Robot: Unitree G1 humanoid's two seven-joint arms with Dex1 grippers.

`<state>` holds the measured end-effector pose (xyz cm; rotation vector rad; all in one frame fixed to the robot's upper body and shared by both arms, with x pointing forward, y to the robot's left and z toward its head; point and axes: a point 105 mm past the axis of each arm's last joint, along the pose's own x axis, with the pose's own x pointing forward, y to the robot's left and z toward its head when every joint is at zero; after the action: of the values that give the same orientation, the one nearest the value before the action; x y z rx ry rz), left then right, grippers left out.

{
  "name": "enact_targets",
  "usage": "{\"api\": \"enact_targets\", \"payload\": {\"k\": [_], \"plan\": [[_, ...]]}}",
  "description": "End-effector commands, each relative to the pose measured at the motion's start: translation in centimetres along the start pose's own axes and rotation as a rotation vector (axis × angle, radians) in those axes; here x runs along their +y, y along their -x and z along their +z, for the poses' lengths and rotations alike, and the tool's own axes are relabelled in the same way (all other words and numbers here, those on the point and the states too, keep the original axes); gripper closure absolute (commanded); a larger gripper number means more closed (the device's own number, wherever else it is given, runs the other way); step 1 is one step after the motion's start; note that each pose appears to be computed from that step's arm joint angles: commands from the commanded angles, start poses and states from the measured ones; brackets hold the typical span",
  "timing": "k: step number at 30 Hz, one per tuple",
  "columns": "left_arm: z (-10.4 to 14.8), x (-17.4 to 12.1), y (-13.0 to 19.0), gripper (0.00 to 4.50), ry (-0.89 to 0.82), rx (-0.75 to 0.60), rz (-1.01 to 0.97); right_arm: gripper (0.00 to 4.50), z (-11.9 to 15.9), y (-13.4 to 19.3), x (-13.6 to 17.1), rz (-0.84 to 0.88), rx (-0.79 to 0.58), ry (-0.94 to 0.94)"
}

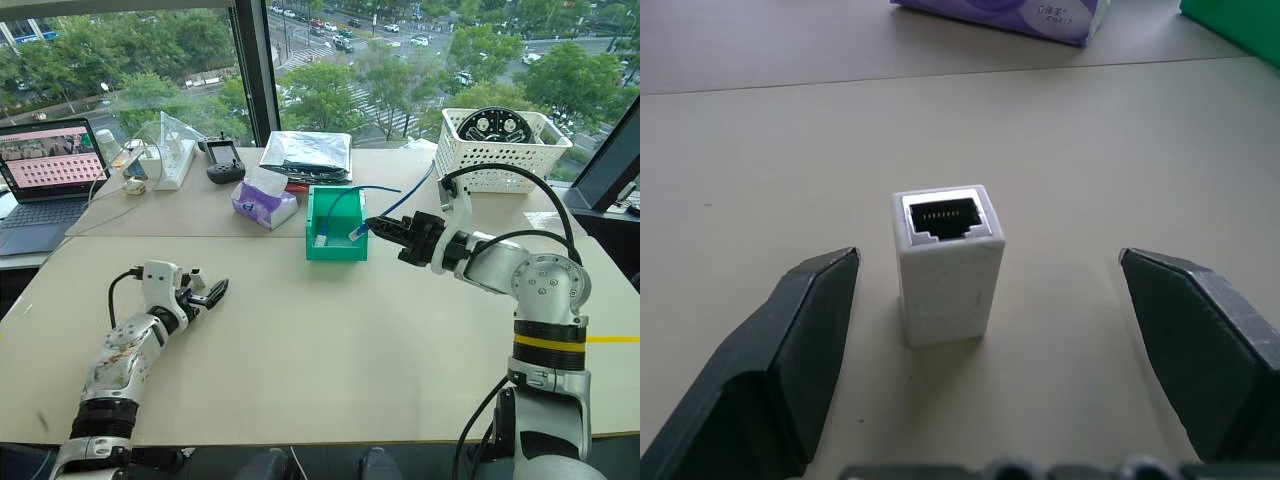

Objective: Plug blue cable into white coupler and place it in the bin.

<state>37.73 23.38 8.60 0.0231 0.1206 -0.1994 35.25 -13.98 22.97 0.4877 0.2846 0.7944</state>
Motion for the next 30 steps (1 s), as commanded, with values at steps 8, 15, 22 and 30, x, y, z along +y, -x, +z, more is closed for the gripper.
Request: {"api": "enact_targets", "payload": {"k": [8,15,22,30], "plan": [[-1.3,-2.3,-1.1,3.25,-0.087,0.04,-0.095,4.5,1.3,1.4,1.0,-0.004,-0.053,0.041],[3.0,-10.9,-1.8,3.81,-0.256,0.026,-0.671,4.5,0.4,1.7,1.0,-0.079,-0.09,0.1],[4.3,-18.6,-3.1,3.81,-0.491,0.096,-0.935,4.5,-2.9,1.7,0.5,-0.196,-0.114,0.085],[1.1,-23.4,-3.8,3.81,-0.539,0.283,-0.985,4.5,-4.6,2.0,-0.7,-0.348,-0.202,0.029]]}}
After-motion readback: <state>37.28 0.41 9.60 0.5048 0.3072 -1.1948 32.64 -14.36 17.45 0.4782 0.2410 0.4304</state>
